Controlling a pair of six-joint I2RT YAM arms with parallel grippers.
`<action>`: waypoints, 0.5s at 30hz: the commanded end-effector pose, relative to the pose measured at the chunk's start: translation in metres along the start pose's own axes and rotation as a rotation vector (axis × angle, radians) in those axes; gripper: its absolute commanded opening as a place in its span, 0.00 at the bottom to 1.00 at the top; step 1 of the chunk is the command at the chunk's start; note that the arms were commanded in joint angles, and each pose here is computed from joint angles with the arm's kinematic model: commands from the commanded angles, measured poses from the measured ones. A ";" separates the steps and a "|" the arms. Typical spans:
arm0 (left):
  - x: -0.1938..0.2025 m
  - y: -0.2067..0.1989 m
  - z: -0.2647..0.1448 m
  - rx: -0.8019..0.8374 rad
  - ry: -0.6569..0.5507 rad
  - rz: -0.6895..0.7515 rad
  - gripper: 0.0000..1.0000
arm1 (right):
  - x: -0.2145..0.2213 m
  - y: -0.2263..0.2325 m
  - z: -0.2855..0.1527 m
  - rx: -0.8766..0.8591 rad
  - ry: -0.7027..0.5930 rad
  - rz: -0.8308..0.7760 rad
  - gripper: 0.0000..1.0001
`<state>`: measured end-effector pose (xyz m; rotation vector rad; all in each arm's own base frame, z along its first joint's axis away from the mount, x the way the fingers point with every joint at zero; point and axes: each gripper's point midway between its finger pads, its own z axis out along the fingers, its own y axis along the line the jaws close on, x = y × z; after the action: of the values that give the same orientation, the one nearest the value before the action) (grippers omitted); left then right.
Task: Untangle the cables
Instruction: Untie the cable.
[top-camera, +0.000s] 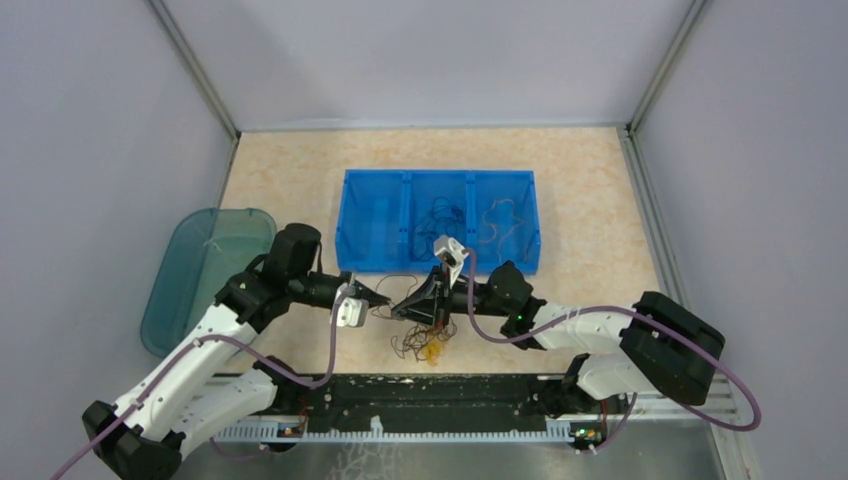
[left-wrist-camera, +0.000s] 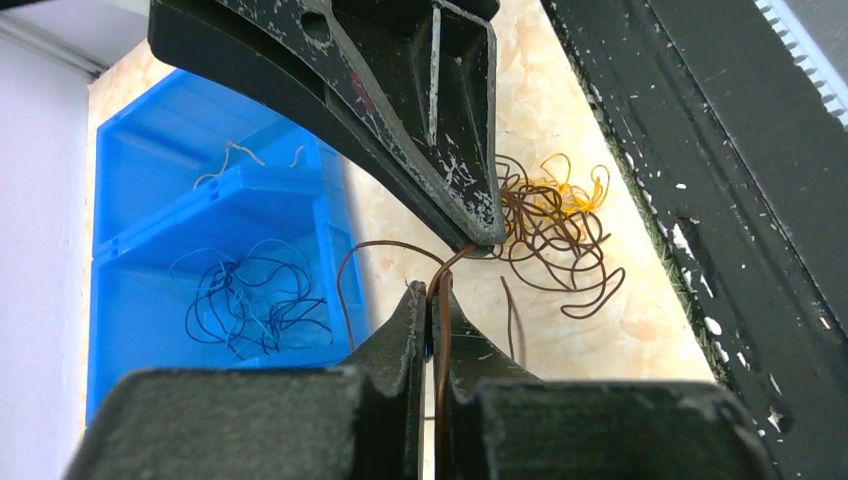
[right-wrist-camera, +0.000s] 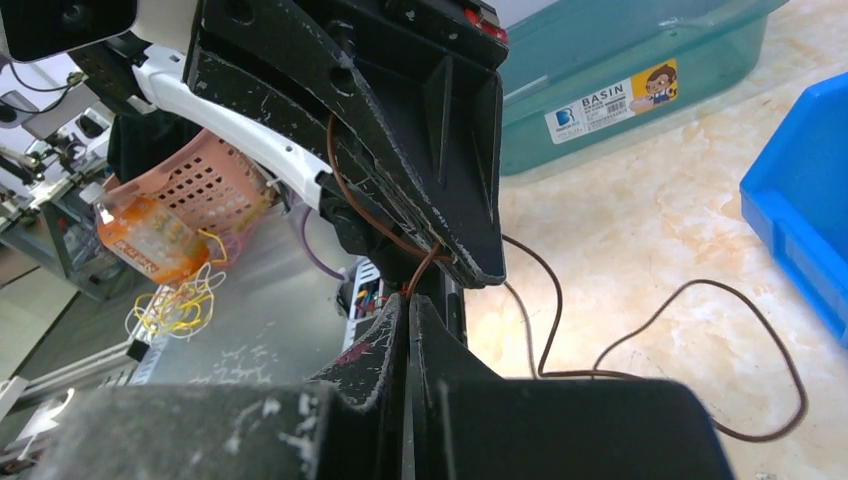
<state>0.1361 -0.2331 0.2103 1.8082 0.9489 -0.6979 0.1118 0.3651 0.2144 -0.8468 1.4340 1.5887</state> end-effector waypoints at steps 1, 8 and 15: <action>-0.002 -0.001 -0.001 -0.001 -0.007 0.060 0.01 | -0.034 0.017 0.010 -0.077 -0.087 -0.061 0.00; -0.021 0.034 -0.015 -0.147 0.005 0.189 0.00 | -0.038 0.002 -0.006 0.029 -0.156 -0.066 0.42; -0.069 0.063 -0.032 -0.239 -0.088 0.188 0.00 | -0.031 -0.009 -0.019 0.108 -0.158 -0.098 0.61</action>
<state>0.1537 -0.2333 0.2569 1.7077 0.8394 -0.5171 0.1242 0.3457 0.2150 -0.7293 1.4231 1.5028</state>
